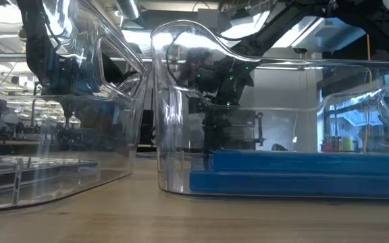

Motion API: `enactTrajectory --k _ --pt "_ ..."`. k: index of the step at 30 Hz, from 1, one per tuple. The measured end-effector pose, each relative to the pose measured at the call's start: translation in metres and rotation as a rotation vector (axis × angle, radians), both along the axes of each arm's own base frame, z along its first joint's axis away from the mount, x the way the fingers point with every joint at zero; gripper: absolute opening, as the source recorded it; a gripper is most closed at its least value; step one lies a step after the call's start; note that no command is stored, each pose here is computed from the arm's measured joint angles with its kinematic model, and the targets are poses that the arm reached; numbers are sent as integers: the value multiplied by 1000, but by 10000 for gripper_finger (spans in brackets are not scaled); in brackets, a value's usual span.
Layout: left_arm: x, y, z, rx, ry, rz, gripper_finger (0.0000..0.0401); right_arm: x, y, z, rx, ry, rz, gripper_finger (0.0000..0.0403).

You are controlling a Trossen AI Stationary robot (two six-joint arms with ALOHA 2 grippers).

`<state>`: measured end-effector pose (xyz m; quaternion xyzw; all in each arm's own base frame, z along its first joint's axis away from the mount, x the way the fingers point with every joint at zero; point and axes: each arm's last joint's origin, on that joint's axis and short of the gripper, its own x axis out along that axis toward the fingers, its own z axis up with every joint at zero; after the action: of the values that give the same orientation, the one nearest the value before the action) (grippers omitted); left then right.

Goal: Pick & place jewel cases by type
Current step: Put the bottom black CD case into the left transparent bin

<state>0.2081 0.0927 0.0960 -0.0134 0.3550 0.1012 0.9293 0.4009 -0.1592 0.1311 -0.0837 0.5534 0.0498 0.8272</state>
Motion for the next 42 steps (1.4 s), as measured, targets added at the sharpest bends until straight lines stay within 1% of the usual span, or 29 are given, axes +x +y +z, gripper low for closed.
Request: enactTrajectory --k 2,9,13,16,21,28,30,36,42 --pt "1 -1 0 37 7 -29 86 0 0 0 0 -4 0 251" --pt "5 -8 1 218 41 -162 89 1 1 0 17 -12 -19 251" --pt "6 -10 2 293 62 -193 89 1 1 0 15 -12 -18 251" --pt "7 -12 3 335 71 -204 93 1 1 0 15 -11 -17 251" --pt "9 -16 3 415 93 -254 101 1 1 0 15 -10 -17 251" --pt "12 -24 4 528 141 -282 109 1 1 0 16 -10 -15 251" --pt "13 -26 4 552 152 -282 109 1 1 0 16 -10 -14 251" --pt "15 -30 6 622 184 -225 108 1 1 0 15 -10 -13 251" --pt "19 -34 11 710 177 -134 110 1 1 0 5 -11 2 251"
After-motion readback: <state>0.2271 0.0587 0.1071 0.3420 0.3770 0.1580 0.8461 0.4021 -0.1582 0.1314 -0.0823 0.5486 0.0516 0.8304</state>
